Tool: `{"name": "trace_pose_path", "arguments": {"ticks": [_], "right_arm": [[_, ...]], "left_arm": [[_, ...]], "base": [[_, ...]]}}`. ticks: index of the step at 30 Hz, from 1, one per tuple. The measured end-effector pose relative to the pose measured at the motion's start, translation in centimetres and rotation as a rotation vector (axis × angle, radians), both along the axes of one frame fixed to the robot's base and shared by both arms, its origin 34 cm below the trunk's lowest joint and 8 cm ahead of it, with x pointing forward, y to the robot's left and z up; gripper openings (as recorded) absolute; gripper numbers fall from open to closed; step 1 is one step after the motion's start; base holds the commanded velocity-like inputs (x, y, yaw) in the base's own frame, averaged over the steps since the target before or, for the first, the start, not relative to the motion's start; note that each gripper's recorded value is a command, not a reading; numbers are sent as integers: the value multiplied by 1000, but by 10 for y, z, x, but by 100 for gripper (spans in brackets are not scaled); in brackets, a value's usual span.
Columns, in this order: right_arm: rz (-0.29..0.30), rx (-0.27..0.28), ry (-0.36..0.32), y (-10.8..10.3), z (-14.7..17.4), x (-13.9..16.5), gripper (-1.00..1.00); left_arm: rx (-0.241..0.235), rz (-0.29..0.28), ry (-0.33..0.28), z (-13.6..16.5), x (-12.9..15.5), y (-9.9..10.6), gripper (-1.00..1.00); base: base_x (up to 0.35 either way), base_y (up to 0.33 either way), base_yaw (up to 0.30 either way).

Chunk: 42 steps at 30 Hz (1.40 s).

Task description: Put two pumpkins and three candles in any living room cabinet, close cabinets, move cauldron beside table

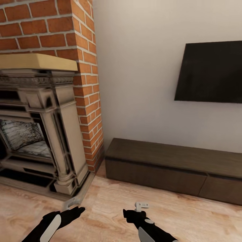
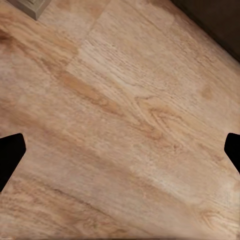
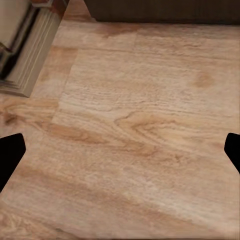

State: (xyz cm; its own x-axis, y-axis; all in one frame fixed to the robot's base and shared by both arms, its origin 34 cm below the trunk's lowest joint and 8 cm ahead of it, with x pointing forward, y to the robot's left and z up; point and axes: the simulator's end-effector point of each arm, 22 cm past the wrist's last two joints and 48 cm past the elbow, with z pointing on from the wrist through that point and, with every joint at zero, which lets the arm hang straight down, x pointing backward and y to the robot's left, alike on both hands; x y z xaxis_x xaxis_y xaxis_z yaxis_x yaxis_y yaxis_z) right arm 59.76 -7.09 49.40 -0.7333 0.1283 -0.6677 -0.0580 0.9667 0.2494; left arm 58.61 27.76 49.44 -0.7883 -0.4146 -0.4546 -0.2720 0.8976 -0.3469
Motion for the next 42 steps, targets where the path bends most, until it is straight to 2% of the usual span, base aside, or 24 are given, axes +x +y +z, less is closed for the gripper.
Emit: {"name": "trace_pose_path", "arguments": {"ticks": [12, 18, 20, 24, 35, 42], "right_arm": [[1, 0, 0, 0, 24, 3, 100], [5, 4, 0, 1, 36, 5, 100], [5, 5, 0, 1, 40, 6, 100], [3, 6, -1, 1, 48, 7, 100], [4, 5, 1, 1, 52, 7, 100], [5, 4, -1, 1, 52, 7, 100]], "left_arm": [[1, -2, 0, 24, 3, 0, 100], [16, -21, 5, 33, 3, -5, 100], [51, -30, 14, 35, 2, -2, 100], [73, -29, 21, 41, 2, 1, 100], [82, -31, 22, 45, 2, 2, 100], [92, -18, -15, 50, 9, 6, 100]], "base": [[-10, 0, 271], [-180, -43, 66], [-286, -131, -118], [-295, -146, -229], [-286, -160, -283], [-116, -261, -216]]}}
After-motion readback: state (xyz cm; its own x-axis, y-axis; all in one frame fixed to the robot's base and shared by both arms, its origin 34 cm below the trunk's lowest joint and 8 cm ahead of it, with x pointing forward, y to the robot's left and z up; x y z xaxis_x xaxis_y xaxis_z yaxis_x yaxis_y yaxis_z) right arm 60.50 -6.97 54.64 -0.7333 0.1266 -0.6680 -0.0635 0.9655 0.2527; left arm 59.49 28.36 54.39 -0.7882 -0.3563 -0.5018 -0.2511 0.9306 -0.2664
